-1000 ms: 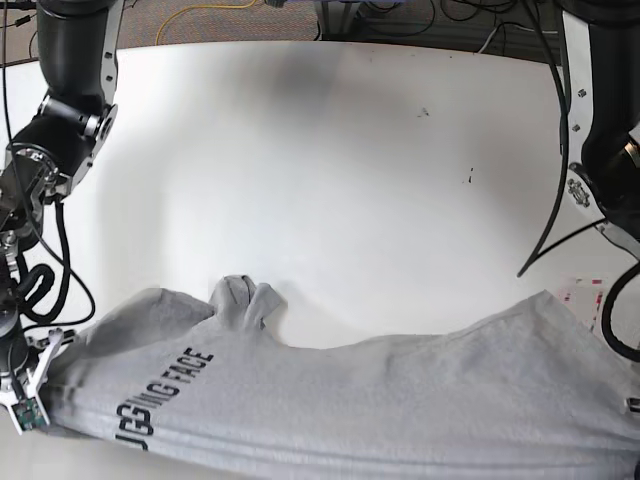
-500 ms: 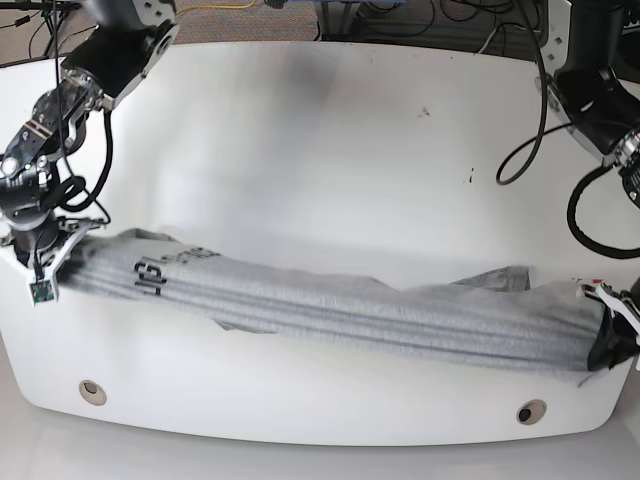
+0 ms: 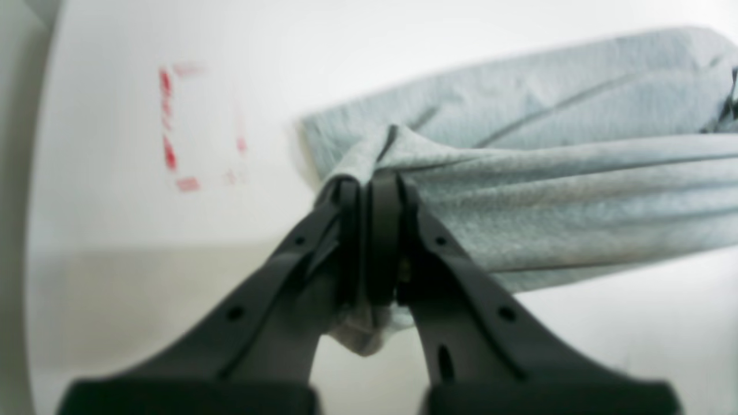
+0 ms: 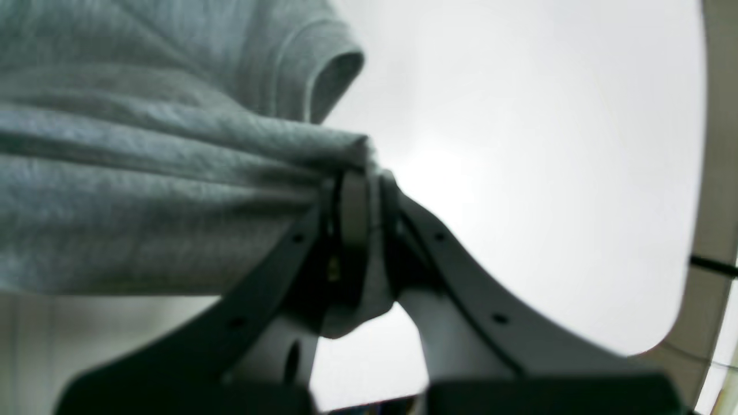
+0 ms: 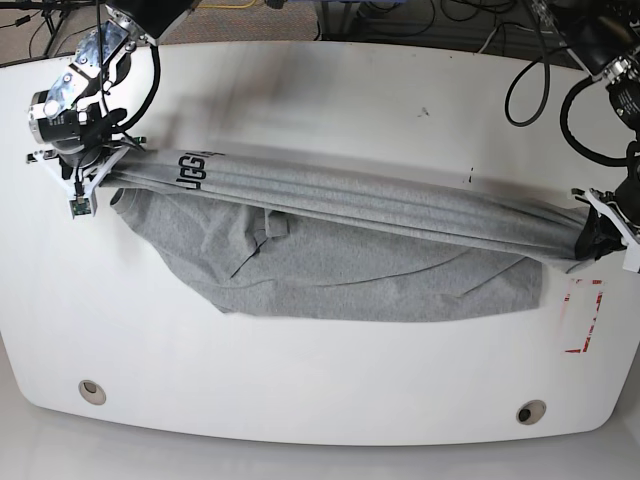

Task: Fold the T-shirt properly
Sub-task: 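Lay the shirt on the table stretched between both grippers, then open the right gripper and release the shirt edge beside it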

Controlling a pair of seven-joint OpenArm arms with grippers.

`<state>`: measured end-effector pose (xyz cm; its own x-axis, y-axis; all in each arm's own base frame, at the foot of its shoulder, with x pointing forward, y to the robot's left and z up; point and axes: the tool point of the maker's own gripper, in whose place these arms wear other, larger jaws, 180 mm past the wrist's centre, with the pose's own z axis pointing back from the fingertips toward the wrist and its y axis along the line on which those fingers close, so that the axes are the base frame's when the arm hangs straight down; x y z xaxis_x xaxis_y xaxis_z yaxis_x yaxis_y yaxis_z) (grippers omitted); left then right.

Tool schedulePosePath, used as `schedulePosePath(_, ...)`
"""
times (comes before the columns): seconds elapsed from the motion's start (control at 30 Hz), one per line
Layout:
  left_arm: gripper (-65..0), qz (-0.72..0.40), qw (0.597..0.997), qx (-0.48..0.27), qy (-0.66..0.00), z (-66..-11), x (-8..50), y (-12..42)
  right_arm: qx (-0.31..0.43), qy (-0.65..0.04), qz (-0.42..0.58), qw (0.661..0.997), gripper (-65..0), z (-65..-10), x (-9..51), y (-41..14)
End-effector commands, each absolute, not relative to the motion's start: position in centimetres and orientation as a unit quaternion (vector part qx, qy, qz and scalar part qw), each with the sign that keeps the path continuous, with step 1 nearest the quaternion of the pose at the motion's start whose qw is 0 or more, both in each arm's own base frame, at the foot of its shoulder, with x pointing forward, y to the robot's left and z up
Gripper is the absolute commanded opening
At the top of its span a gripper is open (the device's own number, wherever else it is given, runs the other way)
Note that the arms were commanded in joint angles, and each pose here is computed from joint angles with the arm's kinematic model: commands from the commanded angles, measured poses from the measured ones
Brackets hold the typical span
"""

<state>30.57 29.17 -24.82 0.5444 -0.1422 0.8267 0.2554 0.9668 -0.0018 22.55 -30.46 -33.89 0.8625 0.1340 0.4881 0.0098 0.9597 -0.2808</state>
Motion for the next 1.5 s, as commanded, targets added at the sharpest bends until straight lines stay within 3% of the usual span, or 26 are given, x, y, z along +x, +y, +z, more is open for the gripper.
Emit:
schedulePosePath(0.0,-65.0,-0.115,0.876,-0.046,-0.467,-24.4,30.1,29.9,-0.158,-0.251,0.026,0.955,-62.8,-33.7,21.7,-31.3)
schedulePosePath(0.83,-65.0,-0.091,0.925,-0.041,-0.367,-30.0,23.1,31.6,-0.145,-0.183,0.035,0.972,-62.3,-36.8,16.8,-30.6)
schedulePosePath(0.93,-58.9,-0.092,0.929,-0.041,-0.356,-30.6,22.5,31.6,-0.144,-0.179,0.036,0.973,-62.3,-37.0,16.5,-30.5)
schedulePosePath(1.03,-48.6,-0.089,0.932,-0.042,-0.348,-31.0,21.9,31.6,-0.143,-0.175,0.037,0.973,-62.0,-37.1,16.2,-30.5)
schedulePosePath(1.1,-41.5,-0.088,0.935,-0.043,-0.342,-31.2,21.6,31.6,-0.143,-0.175,0.037,0.973,-59.1,-37.1,16.2,-30.5)
schedulePosePath(1.23,-29.9,-0.086,0.936,-0.041,-0.338,-31.4,21.3,31.8,-0.143,-0.174,0.037,0.974,-44.7,-37.2,16.1,-30.5)
schedulePosePath(1.4,-28.5,-0.087,0.937,-0.042,-0.335,-31.5,21.1,31.7,-0.143,-0.174,0.037,0.974,-28.9,-37.2,16.1,-30.5)
schedulePosePath(1.47,-28.5,-0.087,0.937,-0.043,-0.336,-31.5,21.2,31.7,-0.143,-0.174,0.037,0.974,-27.0,-37.2,16.1,-30.5)
